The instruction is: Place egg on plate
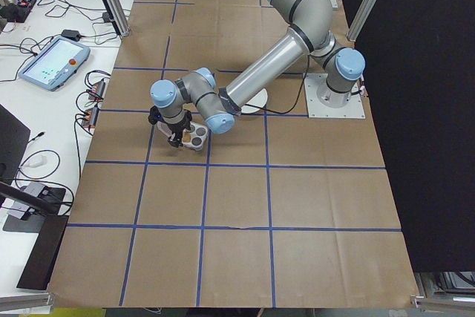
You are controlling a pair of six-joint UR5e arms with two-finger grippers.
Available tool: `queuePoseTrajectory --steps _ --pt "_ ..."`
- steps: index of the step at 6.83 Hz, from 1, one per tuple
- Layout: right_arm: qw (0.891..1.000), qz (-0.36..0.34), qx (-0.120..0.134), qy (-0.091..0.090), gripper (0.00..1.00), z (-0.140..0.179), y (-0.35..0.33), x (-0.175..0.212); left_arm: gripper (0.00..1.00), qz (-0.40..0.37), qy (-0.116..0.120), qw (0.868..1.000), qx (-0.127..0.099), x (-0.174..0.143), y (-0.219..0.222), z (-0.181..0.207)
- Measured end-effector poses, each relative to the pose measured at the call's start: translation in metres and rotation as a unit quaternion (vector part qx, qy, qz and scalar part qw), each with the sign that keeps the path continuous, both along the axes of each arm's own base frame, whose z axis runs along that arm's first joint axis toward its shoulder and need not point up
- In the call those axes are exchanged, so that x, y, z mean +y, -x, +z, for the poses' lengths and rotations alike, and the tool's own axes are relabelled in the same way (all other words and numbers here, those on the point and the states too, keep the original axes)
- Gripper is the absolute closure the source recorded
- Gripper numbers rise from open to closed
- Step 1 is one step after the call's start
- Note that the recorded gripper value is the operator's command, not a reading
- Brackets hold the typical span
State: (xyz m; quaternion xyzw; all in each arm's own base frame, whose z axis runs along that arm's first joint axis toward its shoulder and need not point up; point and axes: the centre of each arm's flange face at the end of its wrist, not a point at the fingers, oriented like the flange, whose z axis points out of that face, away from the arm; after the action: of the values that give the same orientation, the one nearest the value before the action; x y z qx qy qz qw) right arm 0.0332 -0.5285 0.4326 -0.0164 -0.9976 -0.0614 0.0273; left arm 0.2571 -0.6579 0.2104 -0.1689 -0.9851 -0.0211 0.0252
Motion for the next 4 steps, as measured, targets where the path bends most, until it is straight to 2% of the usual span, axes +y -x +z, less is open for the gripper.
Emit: queuePoseTrajectory --steps 4 --pt "1.000 0.000 0.000 0.000 0.00 0.0000 0.0000 0.0000 0.91 0.008 0.000 1.000 0.000 -0.0007 0.0011 -0.0001"
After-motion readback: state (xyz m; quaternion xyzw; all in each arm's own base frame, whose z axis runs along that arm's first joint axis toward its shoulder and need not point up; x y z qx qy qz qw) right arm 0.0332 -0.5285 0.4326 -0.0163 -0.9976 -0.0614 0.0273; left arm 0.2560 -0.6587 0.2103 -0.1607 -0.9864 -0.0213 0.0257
